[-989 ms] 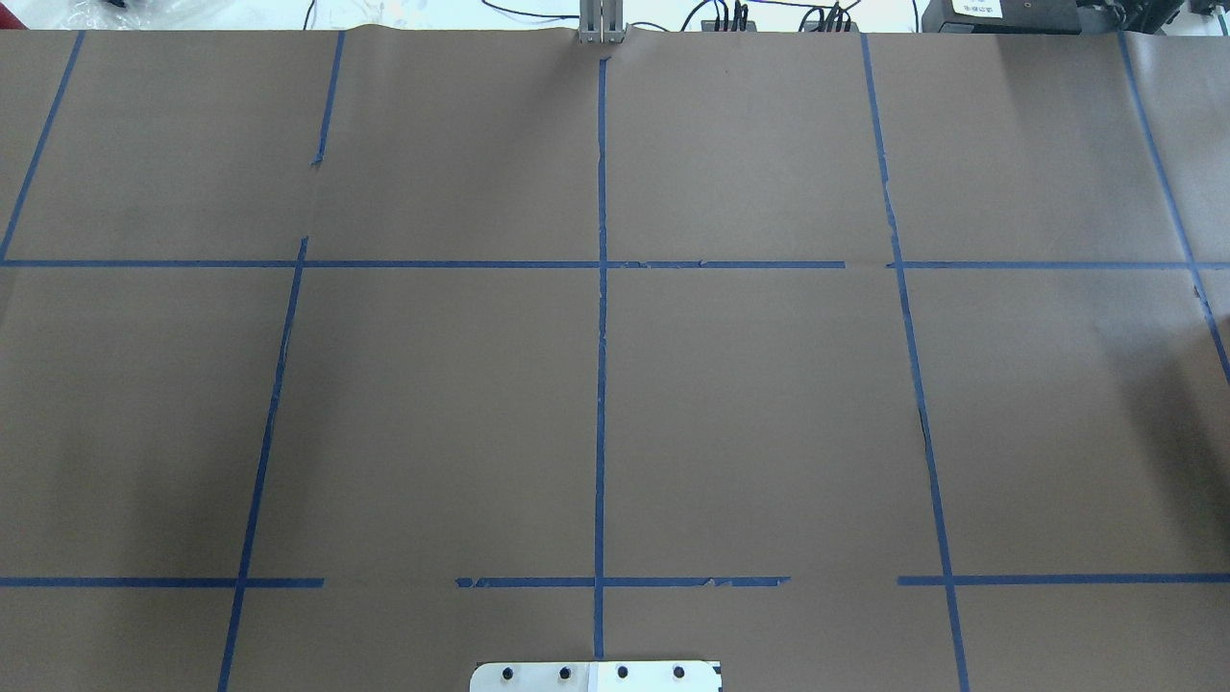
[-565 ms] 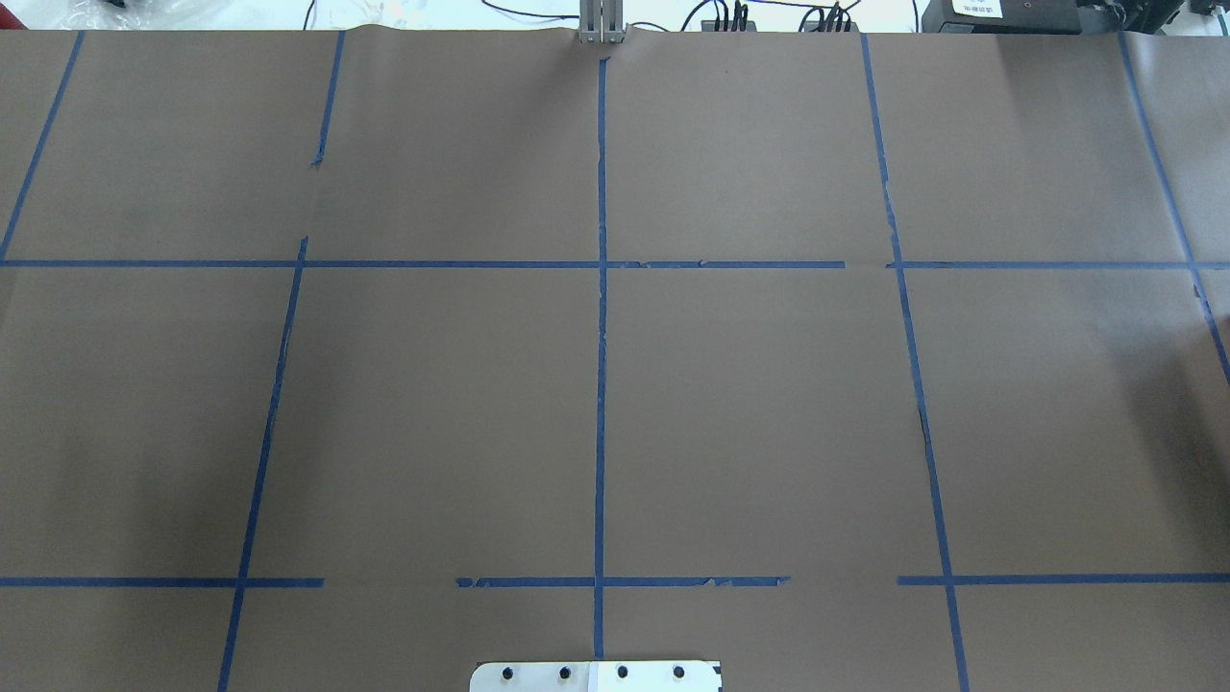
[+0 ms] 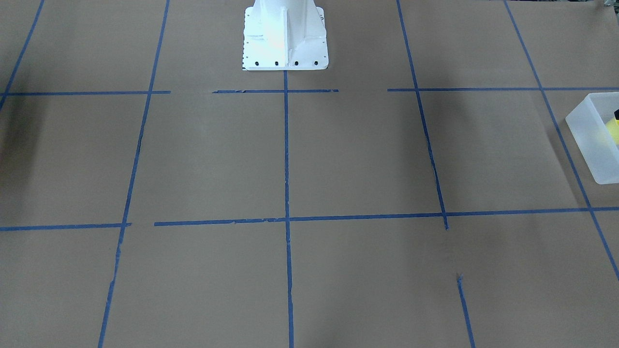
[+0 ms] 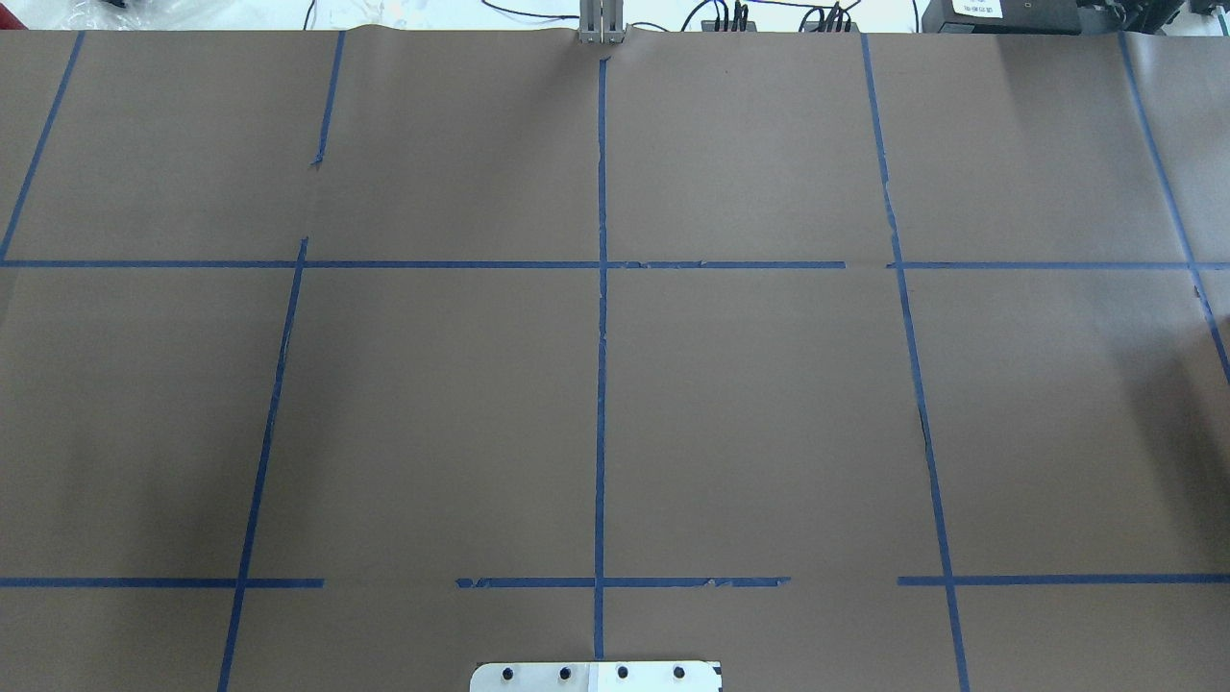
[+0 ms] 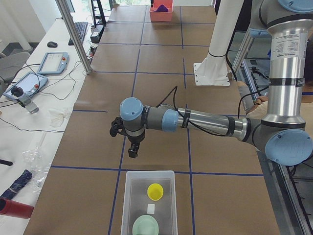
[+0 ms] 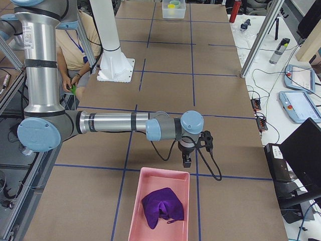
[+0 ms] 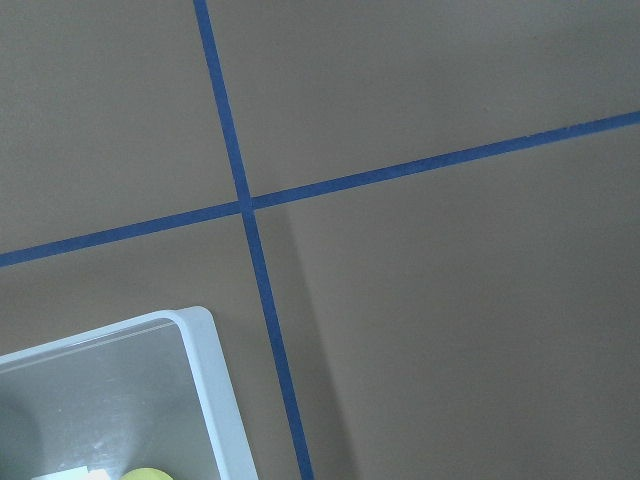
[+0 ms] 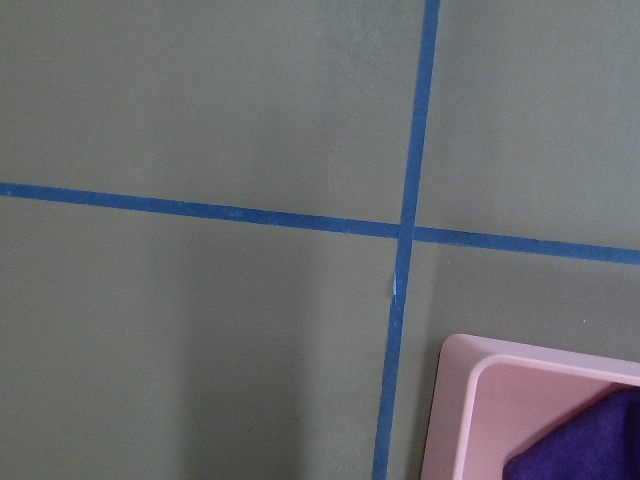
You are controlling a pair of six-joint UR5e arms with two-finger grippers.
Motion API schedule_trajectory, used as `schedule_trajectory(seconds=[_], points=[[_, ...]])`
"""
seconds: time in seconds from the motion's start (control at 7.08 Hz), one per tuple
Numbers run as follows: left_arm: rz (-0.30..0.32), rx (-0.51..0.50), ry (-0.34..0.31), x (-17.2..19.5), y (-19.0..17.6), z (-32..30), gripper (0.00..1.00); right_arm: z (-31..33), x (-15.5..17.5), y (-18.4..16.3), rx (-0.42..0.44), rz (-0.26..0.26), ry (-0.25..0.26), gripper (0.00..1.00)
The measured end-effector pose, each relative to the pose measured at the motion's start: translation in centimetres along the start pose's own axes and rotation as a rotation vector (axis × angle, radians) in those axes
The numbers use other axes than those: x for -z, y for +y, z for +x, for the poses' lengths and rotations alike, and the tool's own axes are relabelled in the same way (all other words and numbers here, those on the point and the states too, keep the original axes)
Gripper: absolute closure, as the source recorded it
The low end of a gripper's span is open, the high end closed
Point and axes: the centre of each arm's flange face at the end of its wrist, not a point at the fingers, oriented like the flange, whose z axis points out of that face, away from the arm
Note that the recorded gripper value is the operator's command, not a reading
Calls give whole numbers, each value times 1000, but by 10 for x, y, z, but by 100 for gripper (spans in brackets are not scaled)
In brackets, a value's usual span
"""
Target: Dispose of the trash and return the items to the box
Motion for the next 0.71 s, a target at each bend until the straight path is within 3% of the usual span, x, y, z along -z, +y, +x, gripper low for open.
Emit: schedule_trajectory(seconds=[0.71], points=[[-27, 23, 1, -14, -1, -14, 0, -20, 18, -12, -17, -12, -14, 0]])
